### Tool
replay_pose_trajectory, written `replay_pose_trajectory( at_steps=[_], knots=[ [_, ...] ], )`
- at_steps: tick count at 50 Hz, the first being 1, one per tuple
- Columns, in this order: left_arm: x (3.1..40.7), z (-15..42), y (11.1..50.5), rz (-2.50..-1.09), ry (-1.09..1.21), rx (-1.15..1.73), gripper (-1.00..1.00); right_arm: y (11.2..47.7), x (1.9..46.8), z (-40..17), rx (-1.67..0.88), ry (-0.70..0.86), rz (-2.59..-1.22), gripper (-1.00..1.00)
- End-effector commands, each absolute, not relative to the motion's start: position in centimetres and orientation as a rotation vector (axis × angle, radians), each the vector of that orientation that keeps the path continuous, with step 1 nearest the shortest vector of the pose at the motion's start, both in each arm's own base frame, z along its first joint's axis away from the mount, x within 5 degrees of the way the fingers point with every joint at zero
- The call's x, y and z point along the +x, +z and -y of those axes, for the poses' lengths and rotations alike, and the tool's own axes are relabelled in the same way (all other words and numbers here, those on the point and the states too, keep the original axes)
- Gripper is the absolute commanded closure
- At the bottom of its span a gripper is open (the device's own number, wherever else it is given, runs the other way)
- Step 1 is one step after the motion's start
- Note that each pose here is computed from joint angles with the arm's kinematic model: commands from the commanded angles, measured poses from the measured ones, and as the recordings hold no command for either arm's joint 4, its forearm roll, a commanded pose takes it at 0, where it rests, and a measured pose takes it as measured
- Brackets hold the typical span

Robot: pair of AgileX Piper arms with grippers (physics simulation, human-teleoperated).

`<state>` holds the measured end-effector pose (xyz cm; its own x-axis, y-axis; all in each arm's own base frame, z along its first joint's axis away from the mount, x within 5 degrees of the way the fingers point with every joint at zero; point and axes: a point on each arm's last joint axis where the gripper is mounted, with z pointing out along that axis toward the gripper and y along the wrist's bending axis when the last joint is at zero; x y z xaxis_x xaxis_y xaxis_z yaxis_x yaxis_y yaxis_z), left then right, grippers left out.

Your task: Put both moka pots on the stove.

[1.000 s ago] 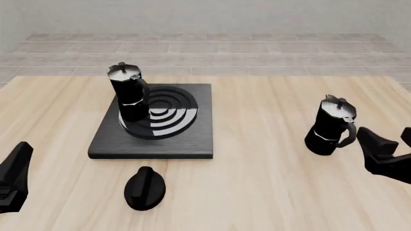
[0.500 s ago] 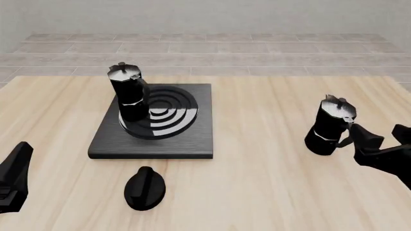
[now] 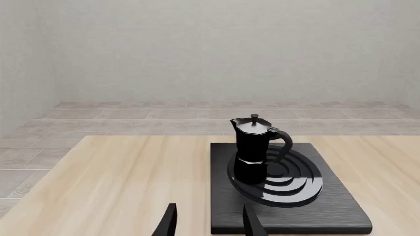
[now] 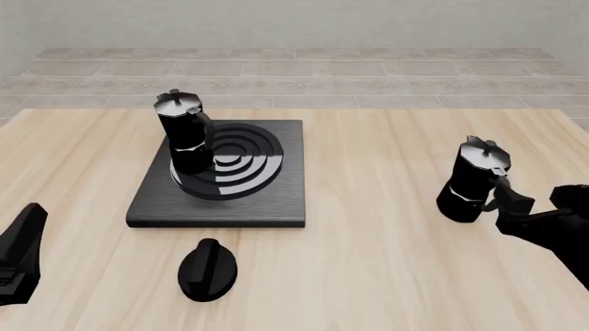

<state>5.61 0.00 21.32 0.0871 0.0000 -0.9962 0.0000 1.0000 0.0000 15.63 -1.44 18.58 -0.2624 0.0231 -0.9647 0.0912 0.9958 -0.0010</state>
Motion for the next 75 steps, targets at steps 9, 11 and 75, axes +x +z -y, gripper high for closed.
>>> replay_pose_trajectory(
  at_steps=[9, 11, 75],
  knots=[
    [5.6, 0.0, 21.3, -1.484, 0.000, 0.000, -1.00, 17.4, 16.8, 1.6, 0.092, -0.062, -1.850, -1.00],
    [5.6, 0.0, 21.3, -1.484, 0.000, 0.000, -1.00, 17.4, 17.1, 1.5, 0.085, -0.060, -1.845, -1.00],
    [5.6, 0.0, 21.3, -1.484, 0.000, 0.000, -1.00, 14.5, 20.5, 1.0, 0.075, -0.010, -1.884, -1.00]
  ],
)
